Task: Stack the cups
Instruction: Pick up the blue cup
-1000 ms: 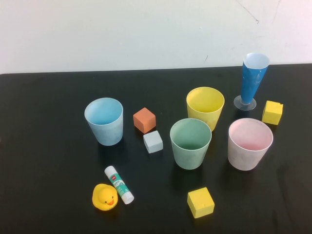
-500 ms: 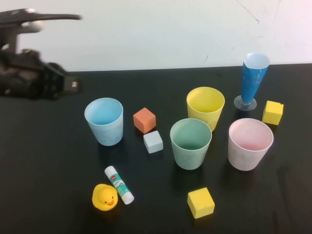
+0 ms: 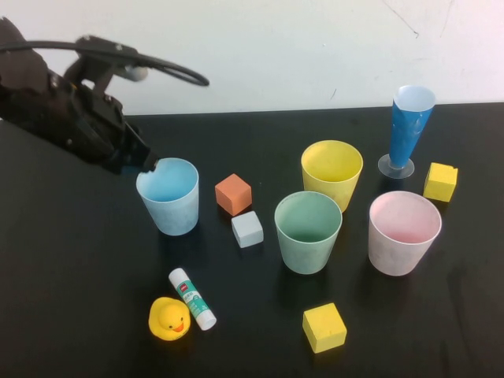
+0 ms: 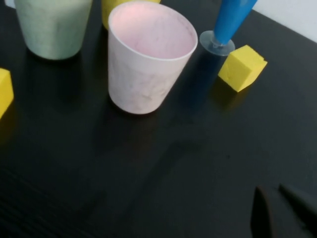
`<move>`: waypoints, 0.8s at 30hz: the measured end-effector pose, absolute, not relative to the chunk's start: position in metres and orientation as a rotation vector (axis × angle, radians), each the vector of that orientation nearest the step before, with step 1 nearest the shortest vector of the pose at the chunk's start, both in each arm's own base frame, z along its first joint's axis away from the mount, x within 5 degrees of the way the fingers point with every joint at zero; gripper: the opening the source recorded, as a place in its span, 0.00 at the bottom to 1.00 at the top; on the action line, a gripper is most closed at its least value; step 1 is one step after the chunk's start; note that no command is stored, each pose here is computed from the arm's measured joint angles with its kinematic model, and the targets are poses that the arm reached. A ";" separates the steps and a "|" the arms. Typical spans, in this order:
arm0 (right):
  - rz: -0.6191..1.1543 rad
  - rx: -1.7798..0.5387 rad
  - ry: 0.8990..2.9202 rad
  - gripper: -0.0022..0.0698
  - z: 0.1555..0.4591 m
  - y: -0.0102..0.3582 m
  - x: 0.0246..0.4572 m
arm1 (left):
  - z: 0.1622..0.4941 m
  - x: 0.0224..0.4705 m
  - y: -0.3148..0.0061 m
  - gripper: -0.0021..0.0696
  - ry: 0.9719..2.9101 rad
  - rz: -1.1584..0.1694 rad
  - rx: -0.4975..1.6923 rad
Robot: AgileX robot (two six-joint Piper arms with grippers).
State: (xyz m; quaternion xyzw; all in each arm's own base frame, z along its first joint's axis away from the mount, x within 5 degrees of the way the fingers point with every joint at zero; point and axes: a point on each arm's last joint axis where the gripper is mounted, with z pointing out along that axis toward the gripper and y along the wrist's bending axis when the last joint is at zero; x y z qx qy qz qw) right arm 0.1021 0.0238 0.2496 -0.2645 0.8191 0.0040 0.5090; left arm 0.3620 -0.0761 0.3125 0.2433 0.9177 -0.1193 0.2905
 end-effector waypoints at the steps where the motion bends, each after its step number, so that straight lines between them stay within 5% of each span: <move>1: 0.002 -0.641 1.968 0.04 0.250 0.024 0.102 | 0.308 0.364 -0.076 0.13 2.460 -0.312 0.652; 7: -0.009 -0.649 1.962 0.04 0.250 0.023 0.103 | 0.297 0.373 -0.076 0.47 2.475 -0.301 0.610; 10: -0.011 -0.652 1.961 0.04 0.250 0.023 0.103 | 0.294 0.377 -0.075 0.54 2.462 -0.280 0.592; 18: -0.011 -0.652 1.960 0.04 0.250 0.023 0.103 | 0.273 0.388 -0.076 0.55 2.513 -0.287 0.570; 24: -0.006 -0.648 1.959 0.04 0.250 0.024 0.103 | 0.249 0.394 -0.077 0.38 2.585 -0.314 0.572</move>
